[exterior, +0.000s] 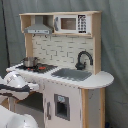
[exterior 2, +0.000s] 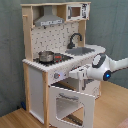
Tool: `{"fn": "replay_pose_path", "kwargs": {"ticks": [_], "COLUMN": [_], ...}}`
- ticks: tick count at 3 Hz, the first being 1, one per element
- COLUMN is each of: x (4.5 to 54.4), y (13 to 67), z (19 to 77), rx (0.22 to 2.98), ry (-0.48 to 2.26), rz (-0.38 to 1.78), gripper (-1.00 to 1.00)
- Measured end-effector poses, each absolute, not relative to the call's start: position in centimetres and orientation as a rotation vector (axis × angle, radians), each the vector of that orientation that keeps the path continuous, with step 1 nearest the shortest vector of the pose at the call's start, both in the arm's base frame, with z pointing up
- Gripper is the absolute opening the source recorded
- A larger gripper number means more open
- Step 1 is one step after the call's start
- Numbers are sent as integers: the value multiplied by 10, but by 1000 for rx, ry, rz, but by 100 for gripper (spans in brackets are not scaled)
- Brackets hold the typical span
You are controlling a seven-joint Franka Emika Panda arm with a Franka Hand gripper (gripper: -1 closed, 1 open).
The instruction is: Play with the kitchen
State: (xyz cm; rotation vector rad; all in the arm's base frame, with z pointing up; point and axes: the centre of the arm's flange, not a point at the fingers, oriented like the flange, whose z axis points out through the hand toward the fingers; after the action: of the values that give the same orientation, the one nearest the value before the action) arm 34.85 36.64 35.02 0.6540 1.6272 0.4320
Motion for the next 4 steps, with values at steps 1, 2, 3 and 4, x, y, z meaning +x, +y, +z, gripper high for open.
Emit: {"fn": "replay_pose_path", "kwargs": {"ticks": [1,2,3,4], "x": [349,349,349,349], "y": [369,369,366,366], "z": [348,349,351,351], "rx": [685,687,729,814], "ry": [1619,1618,1596,1565], "rz": [464,466,502,578], "gripper": [100,-100,-100,-100]}}
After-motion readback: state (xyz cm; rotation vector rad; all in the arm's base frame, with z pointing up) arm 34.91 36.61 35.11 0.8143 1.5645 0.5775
